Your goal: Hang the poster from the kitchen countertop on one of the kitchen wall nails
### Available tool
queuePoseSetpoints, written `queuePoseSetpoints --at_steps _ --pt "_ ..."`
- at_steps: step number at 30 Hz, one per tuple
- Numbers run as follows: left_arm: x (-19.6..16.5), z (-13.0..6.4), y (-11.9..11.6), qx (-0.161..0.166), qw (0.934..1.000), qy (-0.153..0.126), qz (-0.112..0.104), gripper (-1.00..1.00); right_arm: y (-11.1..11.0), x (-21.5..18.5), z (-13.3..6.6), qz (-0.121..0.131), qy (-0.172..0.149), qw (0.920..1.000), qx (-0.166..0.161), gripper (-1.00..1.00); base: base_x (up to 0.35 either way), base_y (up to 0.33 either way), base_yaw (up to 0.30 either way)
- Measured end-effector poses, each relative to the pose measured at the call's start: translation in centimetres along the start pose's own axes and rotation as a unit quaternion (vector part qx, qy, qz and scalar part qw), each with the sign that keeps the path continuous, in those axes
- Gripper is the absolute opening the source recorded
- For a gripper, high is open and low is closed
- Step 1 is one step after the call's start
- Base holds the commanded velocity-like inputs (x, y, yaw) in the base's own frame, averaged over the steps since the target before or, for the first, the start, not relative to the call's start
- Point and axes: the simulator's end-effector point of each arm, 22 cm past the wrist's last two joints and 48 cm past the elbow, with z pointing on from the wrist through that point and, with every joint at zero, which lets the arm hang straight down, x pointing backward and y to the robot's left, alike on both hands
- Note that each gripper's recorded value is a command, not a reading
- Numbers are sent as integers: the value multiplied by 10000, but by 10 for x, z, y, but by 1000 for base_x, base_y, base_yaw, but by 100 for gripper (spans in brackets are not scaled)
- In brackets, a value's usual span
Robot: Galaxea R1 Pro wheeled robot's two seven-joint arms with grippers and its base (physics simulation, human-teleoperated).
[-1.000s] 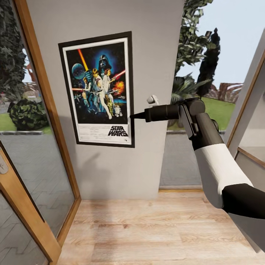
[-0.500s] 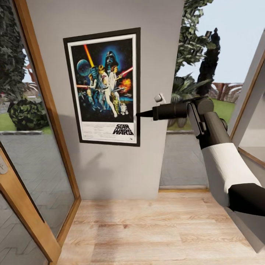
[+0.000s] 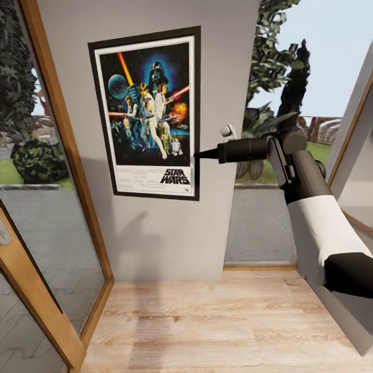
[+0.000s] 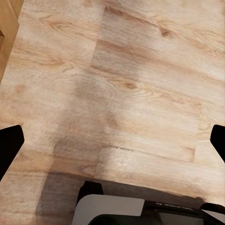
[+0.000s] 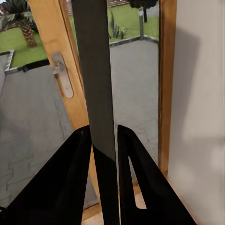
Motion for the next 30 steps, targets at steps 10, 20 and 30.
queuePoseSetpoints --at_steps 10,20,30 --pt "0 0 0 2 10000 2 -1 100 -6 -21 -20 41 -331 9994 63 -100 0 0 0" --pt "0 0 0 -4 10000 5 -2 100 -5 -26 -21 14 -364 9993 60 -100 0 0 0" --pt "0 0 1 -13 10000 4 -9 100 -4 -27 -22 -2 -370 9993 63 -100 16 0 0"
